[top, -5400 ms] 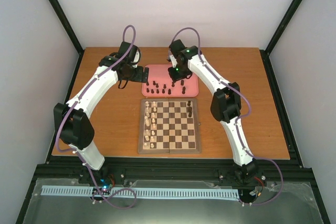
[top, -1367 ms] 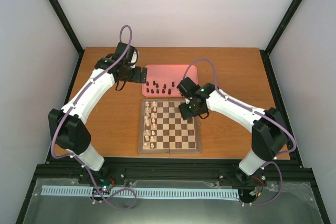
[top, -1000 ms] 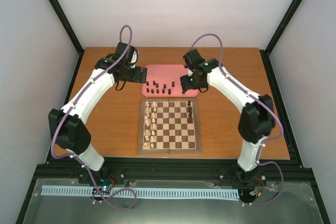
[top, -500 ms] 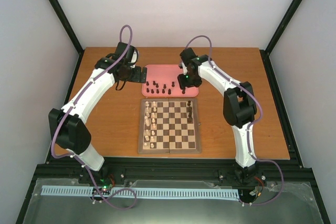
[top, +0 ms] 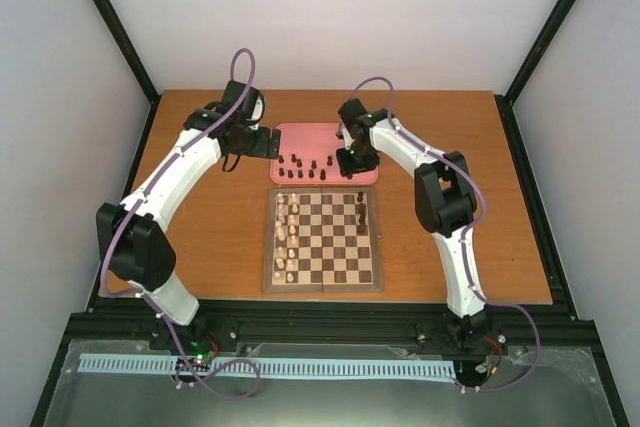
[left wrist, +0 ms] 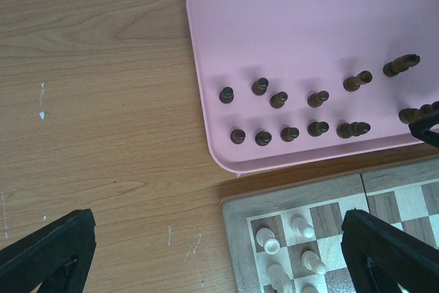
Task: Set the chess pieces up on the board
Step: Pick up the chess piece from the storage box.
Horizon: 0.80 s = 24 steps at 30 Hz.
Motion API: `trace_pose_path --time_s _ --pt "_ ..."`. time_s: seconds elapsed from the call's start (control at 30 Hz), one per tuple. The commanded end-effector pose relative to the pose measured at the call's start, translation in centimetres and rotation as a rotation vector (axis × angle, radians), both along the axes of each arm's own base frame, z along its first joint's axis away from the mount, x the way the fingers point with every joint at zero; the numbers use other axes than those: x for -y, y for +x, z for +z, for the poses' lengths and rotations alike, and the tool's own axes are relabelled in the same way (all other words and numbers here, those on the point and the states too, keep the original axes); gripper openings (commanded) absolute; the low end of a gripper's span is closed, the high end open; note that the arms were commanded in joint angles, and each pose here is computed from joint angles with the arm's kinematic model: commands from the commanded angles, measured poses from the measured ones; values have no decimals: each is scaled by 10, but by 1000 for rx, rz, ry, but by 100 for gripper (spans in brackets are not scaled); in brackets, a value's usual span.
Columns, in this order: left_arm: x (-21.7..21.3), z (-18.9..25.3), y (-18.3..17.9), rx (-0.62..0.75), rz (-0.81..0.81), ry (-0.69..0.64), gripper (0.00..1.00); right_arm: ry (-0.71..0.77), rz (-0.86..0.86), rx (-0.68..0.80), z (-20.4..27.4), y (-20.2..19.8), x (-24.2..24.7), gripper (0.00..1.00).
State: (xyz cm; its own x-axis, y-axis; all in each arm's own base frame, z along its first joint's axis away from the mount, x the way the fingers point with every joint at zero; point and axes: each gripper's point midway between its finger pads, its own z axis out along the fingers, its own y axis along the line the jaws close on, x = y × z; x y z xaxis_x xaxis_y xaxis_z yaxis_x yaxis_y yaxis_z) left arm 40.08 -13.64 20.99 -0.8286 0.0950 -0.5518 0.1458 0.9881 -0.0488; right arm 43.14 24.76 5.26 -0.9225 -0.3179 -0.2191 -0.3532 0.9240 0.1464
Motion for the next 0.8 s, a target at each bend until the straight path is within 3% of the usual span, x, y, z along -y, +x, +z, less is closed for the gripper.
trace_pose_path --time_s 0.0,0.23,0.43,0.6,0.77 --pt "3 10 5 23 -18 13 100 3 -3 10 2 9 -1 45" --pt "4 8 6 20 -19 13 100 11 -4 2 2 13 -3 29" --pt "4 6 5 14 -19 10 100 2 -2 -13 0 9 -1 22" --pt "4 6 4 16 -19 8 100 -16 -11 -1 1 11 3 5" --pt "4 8 3 20 -19 6 100 -3 -12 93 34 20 4 3"
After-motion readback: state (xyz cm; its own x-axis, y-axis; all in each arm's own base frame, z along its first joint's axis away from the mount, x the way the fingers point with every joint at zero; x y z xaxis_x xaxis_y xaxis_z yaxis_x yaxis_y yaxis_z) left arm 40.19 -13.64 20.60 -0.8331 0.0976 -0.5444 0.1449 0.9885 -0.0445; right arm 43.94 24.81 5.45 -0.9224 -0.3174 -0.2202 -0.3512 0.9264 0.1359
